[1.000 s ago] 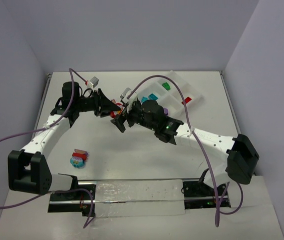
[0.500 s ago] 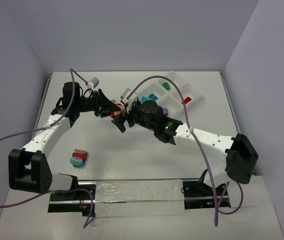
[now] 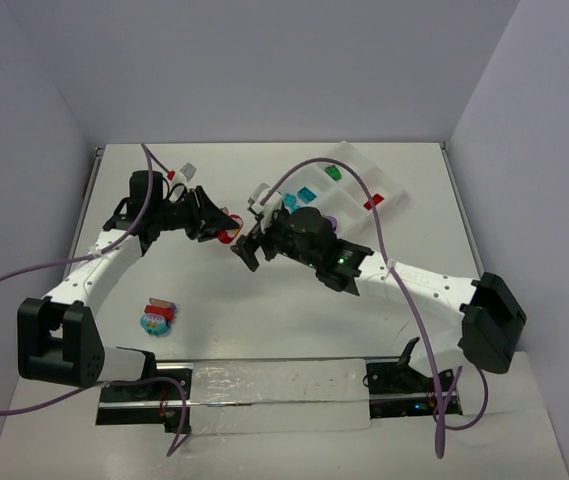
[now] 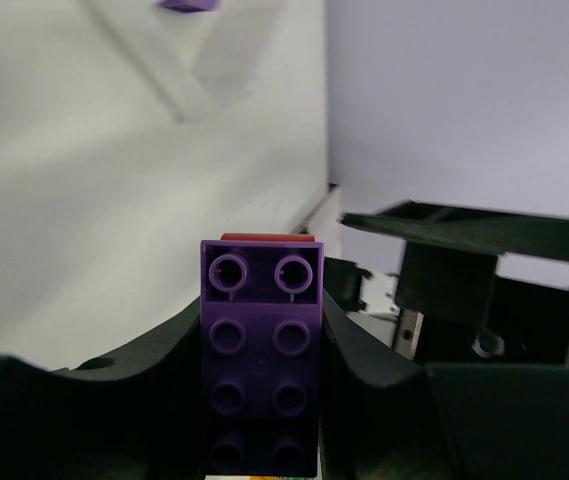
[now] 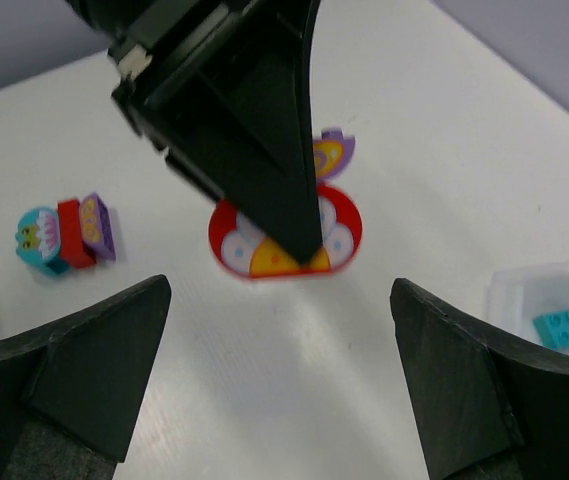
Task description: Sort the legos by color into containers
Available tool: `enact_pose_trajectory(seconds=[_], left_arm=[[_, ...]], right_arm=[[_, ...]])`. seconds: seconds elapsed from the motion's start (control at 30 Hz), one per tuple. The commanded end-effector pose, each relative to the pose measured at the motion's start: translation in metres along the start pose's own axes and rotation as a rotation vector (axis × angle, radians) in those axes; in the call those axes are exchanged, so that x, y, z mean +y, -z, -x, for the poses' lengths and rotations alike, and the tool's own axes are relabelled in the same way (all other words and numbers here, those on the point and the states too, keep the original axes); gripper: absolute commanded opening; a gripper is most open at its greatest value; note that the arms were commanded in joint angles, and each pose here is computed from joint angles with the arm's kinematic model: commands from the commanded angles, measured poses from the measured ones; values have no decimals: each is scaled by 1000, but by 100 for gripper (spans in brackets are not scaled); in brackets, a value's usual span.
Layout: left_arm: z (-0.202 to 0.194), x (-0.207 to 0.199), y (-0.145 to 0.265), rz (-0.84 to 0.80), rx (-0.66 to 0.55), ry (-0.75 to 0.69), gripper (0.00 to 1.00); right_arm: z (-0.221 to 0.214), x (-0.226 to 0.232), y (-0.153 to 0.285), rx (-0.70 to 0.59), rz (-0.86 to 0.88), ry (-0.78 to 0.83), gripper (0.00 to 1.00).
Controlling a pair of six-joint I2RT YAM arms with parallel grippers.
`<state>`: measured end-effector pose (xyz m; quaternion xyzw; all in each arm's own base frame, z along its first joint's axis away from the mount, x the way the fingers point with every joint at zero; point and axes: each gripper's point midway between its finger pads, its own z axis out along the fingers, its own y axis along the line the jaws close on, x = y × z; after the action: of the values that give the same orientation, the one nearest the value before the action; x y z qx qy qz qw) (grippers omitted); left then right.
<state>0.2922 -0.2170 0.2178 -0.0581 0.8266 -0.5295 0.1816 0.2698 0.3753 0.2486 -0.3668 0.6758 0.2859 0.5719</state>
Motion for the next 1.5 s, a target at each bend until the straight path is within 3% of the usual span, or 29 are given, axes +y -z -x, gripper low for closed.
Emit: enact_pose_trajectory(seconds=[0.0, 0.13, 0.27, 0.4, 0.6, 0.7, 0.73, 0.8, 0.83, 0.87, 1.13, 1.3, 1.47], left_arm=[[-7, 58, 1, 242, -33, 15, 0], [-16, 106, -5, 401, -48, 57, 0], [-32, 128, -19, 427, -28, 39, 0], [-52, 142, -32, 438, 6, 42, 0], [-51, 168, -42, 600, -37, 57, 1], [-48, 170, -43, 620, -61, 66, 21], [-47, 171, -43, 628, -64, 70, 34], [-49, 177, -42, 655, -53, 80, 76], [-50, 178, -42, 657, -49, 80, 88], [-51, 178, -43, 649, -43, 79, 92], [-49, 172, -39, 633, -70, 65, 91], [-37, 173, -19, 752, -125, 35, 89], [-18, 141, 11, 791, -210, -50, 88]], right_arm=[[-10, -2, 36, 5, -36, -25, 98], [-46, -13, 71, 77, -112, -62, 98], [-58, -27, 87, 119, -197, -60, 98], [-60, -34, 91, 128, -249, -91, 98], [-64, -33, 79, 178, -259, -134, 98], [-66, -33, 78, 201, -267, -145, 97], [-64, -31, 77, 200, -257, -142, 97], [-61, -30, 78, 192, -244, -137, 96], [-61, -31, 79, 186, -247, -136, 96], [-59, -32, 80, 179, -255, -134, 96], [-62, -35, 82, 182, -273, -133, 96], [-58, -35, 82, 175, -271, -133, 96], [-53, -17, 71, 203, -171, -189, 98]])
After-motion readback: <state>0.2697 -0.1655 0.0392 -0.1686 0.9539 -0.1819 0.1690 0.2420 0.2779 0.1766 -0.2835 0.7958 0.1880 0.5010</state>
